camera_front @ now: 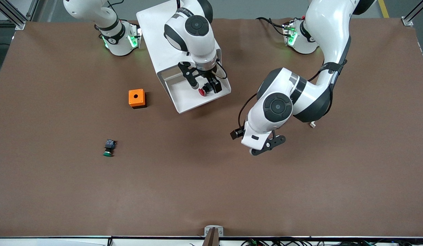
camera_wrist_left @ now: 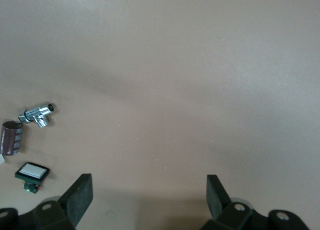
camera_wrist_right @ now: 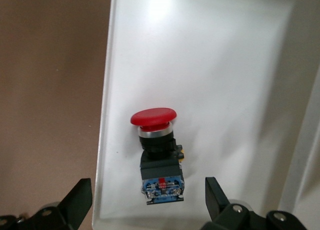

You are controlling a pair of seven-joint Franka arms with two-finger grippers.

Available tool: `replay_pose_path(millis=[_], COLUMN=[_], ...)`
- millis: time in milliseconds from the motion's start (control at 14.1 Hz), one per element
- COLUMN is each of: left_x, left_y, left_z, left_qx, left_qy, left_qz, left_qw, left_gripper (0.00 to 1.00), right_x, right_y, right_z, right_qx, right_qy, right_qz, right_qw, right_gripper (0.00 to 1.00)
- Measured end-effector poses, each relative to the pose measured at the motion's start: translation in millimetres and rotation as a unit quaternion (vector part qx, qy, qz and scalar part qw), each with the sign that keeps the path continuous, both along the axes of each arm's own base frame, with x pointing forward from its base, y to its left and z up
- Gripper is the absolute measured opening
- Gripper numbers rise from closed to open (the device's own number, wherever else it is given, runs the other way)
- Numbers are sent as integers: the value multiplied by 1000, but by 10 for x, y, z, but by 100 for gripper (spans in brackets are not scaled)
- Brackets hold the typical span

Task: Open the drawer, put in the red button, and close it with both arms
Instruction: 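Lower the red button into the drawer and open the right gripper, then withdraw the right gripper while the left gripper pushes the drawer inward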

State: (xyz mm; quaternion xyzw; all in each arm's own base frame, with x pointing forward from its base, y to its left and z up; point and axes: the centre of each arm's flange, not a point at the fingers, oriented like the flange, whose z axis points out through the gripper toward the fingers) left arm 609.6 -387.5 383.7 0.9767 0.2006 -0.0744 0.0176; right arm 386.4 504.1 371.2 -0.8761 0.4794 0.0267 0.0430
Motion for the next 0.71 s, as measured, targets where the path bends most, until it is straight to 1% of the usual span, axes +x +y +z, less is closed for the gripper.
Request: replay_pose_path(millis=[142,285,498,712], left_x=[-28,-58,-161,-351], left_y=[-30,-77,-236,-471], left_z=[-31,-85,-240,-322], left_qx=[6,6,2,11], left_qy=[-2,-6,-15,-18], left_qz=[-5,2,21,28], left_qw=[1000,1000,1000,999], left_gripper=[100,100,100,100], right_x=[110,292,690,1082], right_y=[-52,-163,-472,-909], right_z=[71,196,460,658], right_qx=[0,-5,-14,-22], right_qy=[-4,-2,6,18], right_qz=[17,40,85,133], right_qw=[1000,999,996,991], right_gripper=[100,100,100,100])
